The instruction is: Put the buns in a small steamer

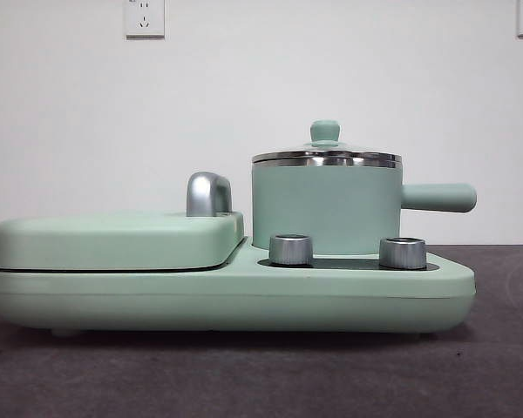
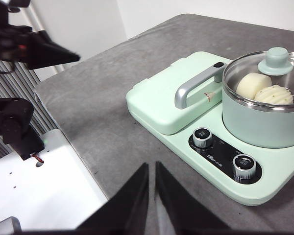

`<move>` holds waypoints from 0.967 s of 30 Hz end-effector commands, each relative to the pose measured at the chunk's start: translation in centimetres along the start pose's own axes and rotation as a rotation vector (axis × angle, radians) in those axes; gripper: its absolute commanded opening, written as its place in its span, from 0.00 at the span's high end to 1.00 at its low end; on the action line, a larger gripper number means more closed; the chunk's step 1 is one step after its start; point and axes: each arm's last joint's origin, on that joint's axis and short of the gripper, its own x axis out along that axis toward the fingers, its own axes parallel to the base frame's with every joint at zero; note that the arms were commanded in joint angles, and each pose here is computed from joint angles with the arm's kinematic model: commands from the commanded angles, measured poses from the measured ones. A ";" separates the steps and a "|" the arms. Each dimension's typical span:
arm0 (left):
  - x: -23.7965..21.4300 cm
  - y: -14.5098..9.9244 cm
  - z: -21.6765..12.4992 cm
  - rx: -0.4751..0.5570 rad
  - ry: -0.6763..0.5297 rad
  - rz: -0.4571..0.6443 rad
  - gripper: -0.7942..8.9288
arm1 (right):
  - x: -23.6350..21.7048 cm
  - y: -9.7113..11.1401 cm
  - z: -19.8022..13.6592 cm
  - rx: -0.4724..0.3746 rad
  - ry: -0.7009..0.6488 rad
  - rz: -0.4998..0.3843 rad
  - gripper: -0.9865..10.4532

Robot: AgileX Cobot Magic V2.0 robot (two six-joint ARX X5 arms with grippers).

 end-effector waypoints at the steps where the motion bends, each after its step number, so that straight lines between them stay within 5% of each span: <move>1: 0.7 1.2 -1.2 0.090 -0.122 0.110 0.89 | -0.1 0.1 0.3 -0.011 -0.014 0.010 0.90; 6: 2.7 3.5 -5.2 0.106 -0.206 0.253 0.89 | -0.1 0.1 0.3 -0.011 -0.014 0.009 0.90; 13: 5.1 5.2 -9.5 0.057 -0.149 0.286 0.89 | -0.1 0.1 0.3 -0.012 -0.014 0.012 0.90; 29: 5.7 6.2 -10.3 0.050 -0.204 0.438 0.89 | -0.1 0.1 0.3 -0.012 -0.014 0.012 0.90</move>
